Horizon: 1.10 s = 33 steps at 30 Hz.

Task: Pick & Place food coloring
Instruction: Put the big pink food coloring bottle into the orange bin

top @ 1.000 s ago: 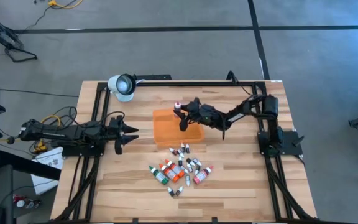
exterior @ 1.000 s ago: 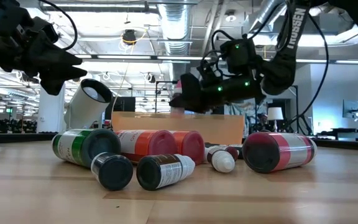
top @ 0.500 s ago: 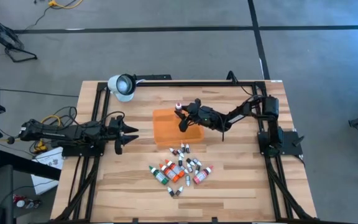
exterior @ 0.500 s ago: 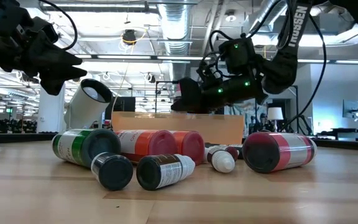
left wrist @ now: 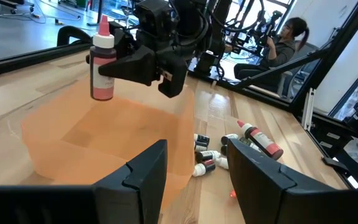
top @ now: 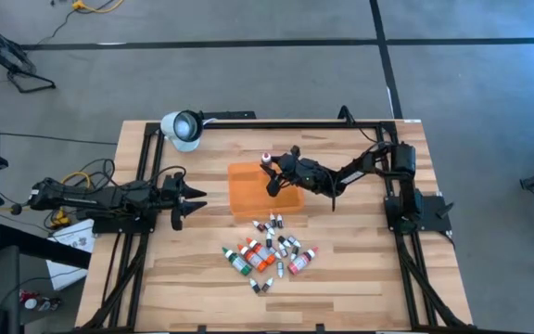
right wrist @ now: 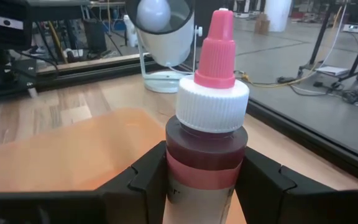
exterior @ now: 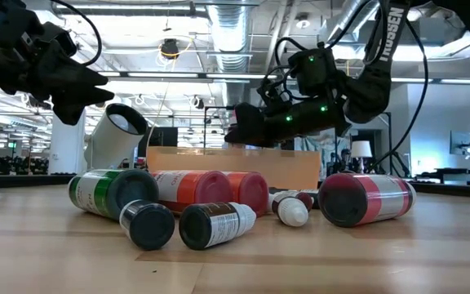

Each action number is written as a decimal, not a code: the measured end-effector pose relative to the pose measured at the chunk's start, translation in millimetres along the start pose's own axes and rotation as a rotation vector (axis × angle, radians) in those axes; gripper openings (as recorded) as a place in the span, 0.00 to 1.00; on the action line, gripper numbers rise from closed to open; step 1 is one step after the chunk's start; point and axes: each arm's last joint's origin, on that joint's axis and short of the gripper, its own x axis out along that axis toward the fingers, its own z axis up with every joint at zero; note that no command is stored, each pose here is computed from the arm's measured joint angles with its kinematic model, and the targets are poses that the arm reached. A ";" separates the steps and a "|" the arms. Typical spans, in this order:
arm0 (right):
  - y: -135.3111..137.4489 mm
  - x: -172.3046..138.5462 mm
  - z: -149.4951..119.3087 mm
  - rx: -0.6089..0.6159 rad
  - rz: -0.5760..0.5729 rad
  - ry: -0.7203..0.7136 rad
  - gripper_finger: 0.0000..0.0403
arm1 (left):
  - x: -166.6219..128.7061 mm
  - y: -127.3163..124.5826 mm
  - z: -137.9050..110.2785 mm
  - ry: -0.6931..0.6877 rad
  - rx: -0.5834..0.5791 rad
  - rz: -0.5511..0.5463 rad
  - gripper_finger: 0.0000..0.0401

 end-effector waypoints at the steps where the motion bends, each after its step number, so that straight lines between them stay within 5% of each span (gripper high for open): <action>1: 0.0 0.0 0.0 -0.003 0.000 0.000 0.37 | 0.0 0.0 0.0 0.000 0.000 0.000 0.40; 9: 0.4 0.0 0.2 -0.009 0.014 -0.002 0.39 | 0.0 0.0 0.0 0.000 0.000 0.000 0.40; 17: 7.2 -1.6 7.8 -0.027 0.148 -0.085 0.39 | 0.0 0.0 0.0 0.000 0.001 0.001 0.40; 33: 2.4 -0.3 5.4 -0.038 0.089 -0.061 0.38 | 0.0 0.1 0.0 -0.001 0.000 0.004 0.40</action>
